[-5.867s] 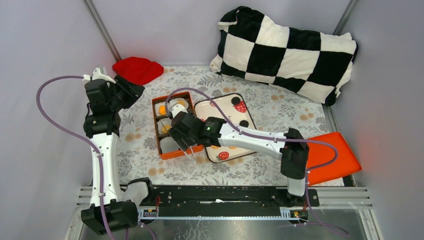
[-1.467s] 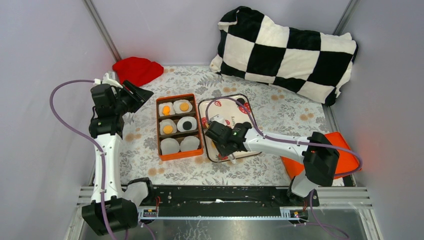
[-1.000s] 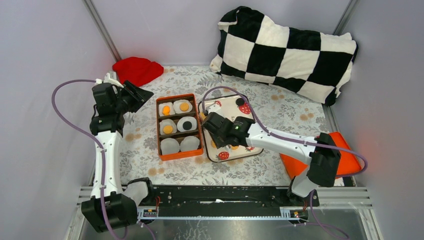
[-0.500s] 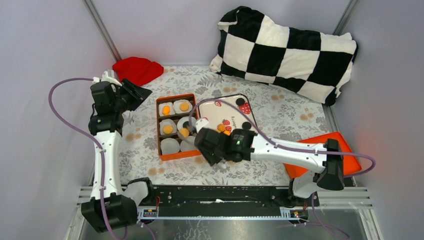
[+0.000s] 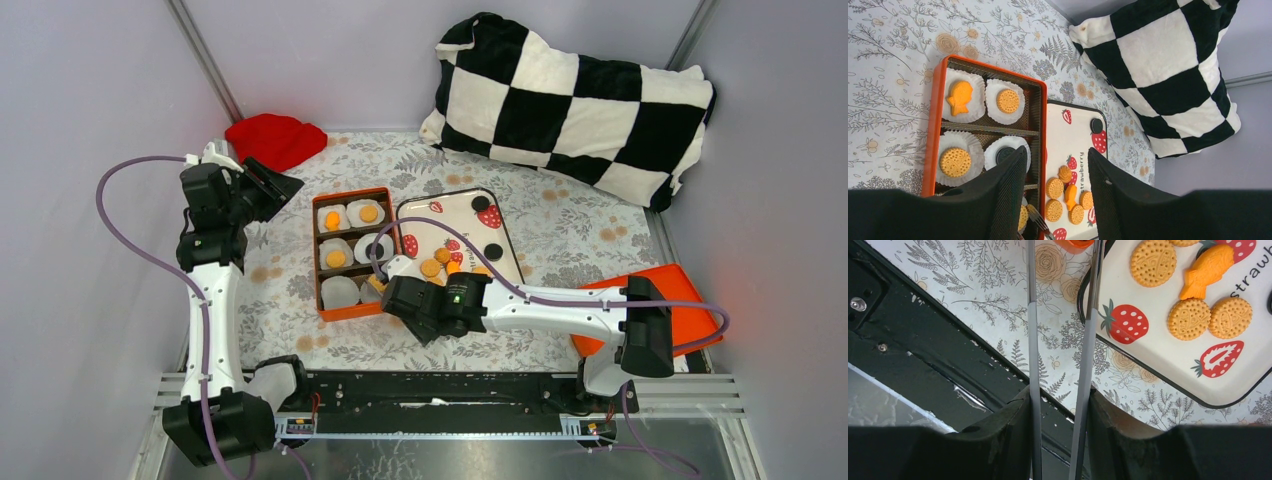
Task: Pack the cookies
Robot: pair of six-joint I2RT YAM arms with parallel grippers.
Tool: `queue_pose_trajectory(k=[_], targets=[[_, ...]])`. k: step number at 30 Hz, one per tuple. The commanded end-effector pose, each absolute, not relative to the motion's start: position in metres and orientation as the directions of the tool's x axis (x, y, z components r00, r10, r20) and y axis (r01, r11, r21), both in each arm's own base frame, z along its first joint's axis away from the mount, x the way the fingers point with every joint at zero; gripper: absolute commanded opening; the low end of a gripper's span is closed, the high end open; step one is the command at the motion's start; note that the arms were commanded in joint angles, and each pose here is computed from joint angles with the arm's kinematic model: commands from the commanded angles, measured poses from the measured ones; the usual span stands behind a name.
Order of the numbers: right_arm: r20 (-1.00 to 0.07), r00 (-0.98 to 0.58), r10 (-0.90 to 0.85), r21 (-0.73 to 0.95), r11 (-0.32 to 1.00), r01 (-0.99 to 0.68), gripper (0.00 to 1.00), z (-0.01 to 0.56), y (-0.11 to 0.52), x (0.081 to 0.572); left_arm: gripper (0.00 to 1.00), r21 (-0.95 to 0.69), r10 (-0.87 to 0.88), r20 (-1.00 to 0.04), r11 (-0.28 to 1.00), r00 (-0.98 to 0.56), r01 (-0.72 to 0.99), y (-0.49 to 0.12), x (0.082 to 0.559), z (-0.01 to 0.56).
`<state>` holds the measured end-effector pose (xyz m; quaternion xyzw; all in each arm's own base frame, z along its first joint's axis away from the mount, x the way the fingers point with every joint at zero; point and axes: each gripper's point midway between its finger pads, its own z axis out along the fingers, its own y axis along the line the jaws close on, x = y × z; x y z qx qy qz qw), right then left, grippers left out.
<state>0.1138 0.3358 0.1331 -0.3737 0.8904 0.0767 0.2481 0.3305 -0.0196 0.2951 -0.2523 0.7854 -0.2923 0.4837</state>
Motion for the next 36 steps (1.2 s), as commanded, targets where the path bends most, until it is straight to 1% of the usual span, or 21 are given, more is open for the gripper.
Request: queue_pose_trajectory(k=[1,2,5,7,11,12,15,17,20,22,24,26,29,36], targets=[[-0.551,-0.59,-0.59,-0.073,0.739,-0.67,0.14,0.144,0.343,0.127,0.54,-0.689,-0.66,-0.644,0.72,-0.386,-0.082,-0.02,0.329,0.309],[-0.55,-0.592,-0.589,-0.075,0.741,-0.668,0.24,0.144,0.342,0.127,0.54,-0.69,-0.66,-0.643,0.719,-0.389,-0.081,-0.021,0.329,0.309],[-0.557,-0.591,-0.583,-0.076,0.745,-0.663,0.42,0.146,0.341,0.128,0.55,-0.696,-0.66,-0.635,0.714,-0.401,-0.074,-0.023,0.33,0.306],[-0.566,-0.592,-0.575,-0.071,0.749,-0.659,0.48,0.15,0.34,0.129,0.55,-0.705,-0.663,-0.625,0.706,-0.413,-0.066,-0.026,0.33,0.304],[-0.576,-0.591,-0.564,-0.066,0.753,-0.655,0.5,0.153,0.34,0.129,0.56,-0.717,-0.666,-0.611,0.695,-0.428,-0.058,-0.029,0.331,0.301],[-0.578,-0.592,-0.562,-0.065,0.754,-0.653,0.54,0.154,0.339,0.129,0.56,-0.717,-0.666,-0.61,0.694,-0.43,-0.056,-0.029,0.331,0.301],[-0.592,-0.593,-0.546,-0.065,0.766,-0.64,0.51,0.158,0.337,0.132,0.56,-0.717,-0.663,-0.612,0.695,-0.43,-0.05,-0.03,0.331,0.302],[-0.624,-0.591,-0.512,-0.075,0.791,-0.607,0.46,0.169,0.331,0.138,0.56,-0.714,-0.662,-0.618,0.698,-0.423,-0.049,-0.03,0.33,0.304],[-0.689,-0.573,-0.444,-0.09,0.837,-0.54,0.42,0.192,0.315,0.149,0.56,-0.712,-0.661,-0.626,0.701,-0.415,-0.041,-0.029,0.33,0.307],[-0.725,-0.558,-0.403,-0.093,0.861,-0.501,0.4,0.209,0.299,0.154,0.56,-0.713,-0.66,-0.628,0.7,-0.413,-0.035,-0.03,0.33,0.309],[-0.738,-0.556,-0.383,-0.111,0.881,-0.459,0.4,0.216,0.282,0.157,0.56,-0.714,-0.66,-0.628,0.699,-0.411,-0.033,-0.03,0.33,0.31],[-0.731,-0.567,-0.379,-0.137,0.896,-0.423,0.4,0.215,0.265,0.159,0.56,-0.718,-0.664,-0.623,0.695,-0.414,-0.033,-0.031,0.331,0.309],[-0.696,-0.599,-0.396,-0.164,0.9,-0.404,0.42,0.197,0.25,0.156,0.56,-0.727,-0.668,-0.614,0.686,-0.421,-0.029,-0.032,0.332,0.306],[-0.558,-0.717,-0.419,-0.084,0.887,-0.454,0.43,0.139,0.261,0.125,0.56,-0.729,-0.669,-0.609,0.683,-0.426,-0.03,-0.033,0.332,0.305]])
